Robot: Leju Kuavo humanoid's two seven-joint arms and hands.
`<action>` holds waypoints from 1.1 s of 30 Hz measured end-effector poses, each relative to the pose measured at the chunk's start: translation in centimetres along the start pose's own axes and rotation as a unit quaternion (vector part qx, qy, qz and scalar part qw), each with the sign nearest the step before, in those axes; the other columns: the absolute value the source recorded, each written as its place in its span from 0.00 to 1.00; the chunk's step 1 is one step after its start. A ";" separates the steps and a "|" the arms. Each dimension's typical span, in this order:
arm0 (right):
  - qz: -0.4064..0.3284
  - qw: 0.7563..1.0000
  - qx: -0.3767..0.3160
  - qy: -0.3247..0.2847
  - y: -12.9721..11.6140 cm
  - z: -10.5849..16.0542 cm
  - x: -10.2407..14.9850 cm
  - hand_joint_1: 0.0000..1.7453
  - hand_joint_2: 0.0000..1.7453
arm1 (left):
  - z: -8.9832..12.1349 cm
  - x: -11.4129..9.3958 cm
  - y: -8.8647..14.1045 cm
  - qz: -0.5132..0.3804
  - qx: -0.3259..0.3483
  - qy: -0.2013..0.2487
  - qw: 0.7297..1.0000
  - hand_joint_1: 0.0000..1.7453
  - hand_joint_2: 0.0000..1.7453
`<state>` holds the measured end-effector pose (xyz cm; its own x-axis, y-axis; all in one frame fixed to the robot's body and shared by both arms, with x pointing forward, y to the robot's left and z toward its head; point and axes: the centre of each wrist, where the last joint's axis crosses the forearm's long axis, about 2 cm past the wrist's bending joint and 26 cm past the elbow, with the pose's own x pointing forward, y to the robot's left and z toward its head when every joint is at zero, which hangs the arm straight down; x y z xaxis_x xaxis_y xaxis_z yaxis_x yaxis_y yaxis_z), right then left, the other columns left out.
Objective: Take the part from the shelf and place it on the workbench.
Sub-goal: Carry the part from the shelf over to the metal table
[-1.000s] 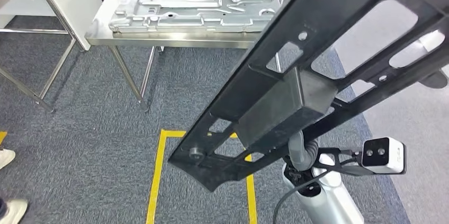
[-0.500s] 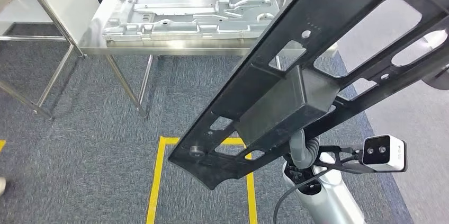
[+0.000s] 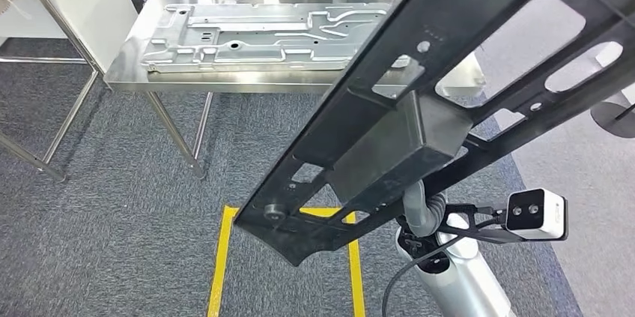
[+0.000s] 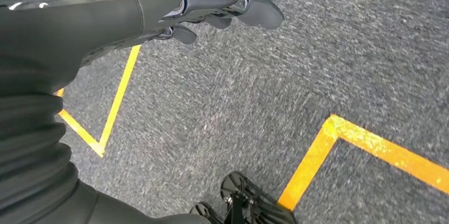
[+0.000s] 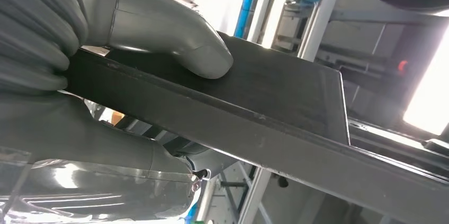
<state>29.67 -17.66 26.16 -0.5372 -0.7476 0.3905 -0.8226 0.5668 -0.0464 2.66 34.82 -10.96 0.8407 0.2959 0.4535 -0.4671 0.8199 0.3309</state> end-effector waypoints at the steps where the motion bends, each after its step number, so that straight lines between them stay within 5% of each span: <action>1: 0.000 1.000 0.001 -0.001 0.0 0.0 0.0 1.00 1.00 | 0.0 0.0 0.0 0.000 0.001 0.000 1.000 0.00 1.00; 33: -0.024 1.000 0.000 -0.015 0.5 -0.7 -0.4 1.00 1.00 | 0.1 0.0 -0.1 0.006 0.002 0.000 1.000 0.00 1.00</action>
<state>29.56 -16.83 26.59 -0.5015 -0.7844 0.3649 -0.8481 0.5290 -0.0284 2.65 34.69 -10.97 0.8351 0.3058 0.4574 -0.4783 0.8143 0.3289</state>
